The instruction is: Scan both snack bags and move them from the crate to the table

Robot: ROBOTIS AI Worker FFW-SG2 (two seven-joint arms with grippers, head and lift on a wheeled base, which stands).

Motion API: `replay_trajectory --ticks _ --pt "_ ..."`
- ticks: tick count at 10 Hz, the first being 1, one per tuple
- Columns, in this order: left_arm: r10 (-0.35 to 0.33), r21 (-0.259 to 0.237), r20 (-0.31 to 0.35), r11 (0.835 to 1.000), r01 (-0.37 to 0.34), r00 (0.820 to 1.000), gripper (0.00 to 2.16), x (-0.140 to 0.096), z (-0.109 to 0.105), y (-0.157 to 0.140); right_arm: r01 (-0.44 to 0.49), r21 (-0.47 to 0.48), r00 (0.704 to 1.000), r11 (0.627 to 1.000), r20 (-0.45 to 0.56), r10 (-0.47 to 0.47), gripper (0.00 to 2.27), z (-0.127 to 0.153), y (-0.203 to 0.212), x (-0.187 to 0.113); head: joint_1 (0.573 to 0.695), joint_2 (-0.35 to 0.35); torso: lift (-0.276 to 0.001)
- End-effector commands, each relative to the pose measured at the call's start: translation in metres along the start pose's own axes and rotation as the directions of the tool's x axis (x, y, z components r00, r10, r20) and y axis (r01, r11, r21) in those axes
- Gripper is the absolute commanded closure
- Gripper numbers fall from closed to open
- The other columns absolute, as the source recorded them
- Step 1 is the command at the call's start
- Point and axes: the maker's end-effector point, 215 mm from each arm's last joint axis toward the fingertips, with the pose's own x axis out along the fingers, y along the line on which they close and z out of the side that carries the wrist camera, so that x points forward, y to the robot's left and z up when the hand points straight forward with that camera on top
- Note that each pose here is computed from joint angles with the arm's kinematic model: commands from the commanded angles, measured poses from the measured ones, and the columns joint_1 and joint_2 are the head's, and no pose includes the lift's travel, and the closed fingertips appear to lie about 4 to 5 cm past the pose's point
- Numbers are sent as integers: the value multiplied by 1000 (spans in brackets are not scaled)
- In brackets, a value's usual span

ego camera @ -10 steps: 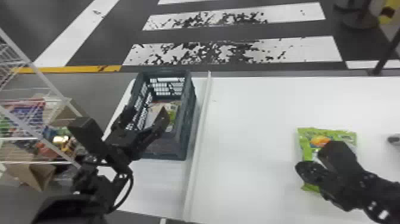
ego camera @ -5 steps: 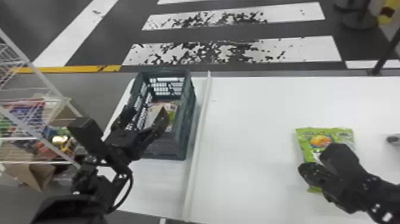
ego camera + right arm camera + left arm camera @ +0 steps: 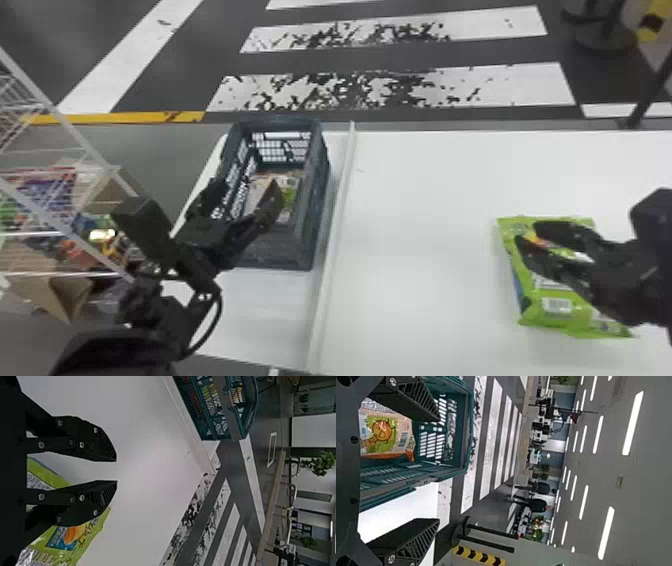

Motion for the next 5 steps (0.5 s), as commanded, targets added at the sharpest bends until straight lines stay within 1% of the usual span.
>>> replay_trajectory --ticks 1,2,3,4,5 --pt "-2 1 2 1000 2 1000 100 -1 3 -1 83 86 996 993 31 -86 63 6 -47 -19 695 172 -88" --pt "-3 2 2 1000 3 1000 100 -1 3 -2 155 122 987 980 14 -158 66 -6 -80 -30 695 156 -88" --pt "-3 2 -3 1000 3 1000 100 0 1 -1 228 159 973 961 -7 -229 66 -25 -116 -40 695 112 -88" --pt "-2 0 -1 1000 2 1000 100 0 2 -1 286 196 958 938 -37 -284 73 -48 -148 -48 695 54 -88" --pt "-3 -1 -3 1000 3 1000 100 1 1 -2 325 213 946 921 -55 -321 73 -67 -173 -51 695 -5 -88"
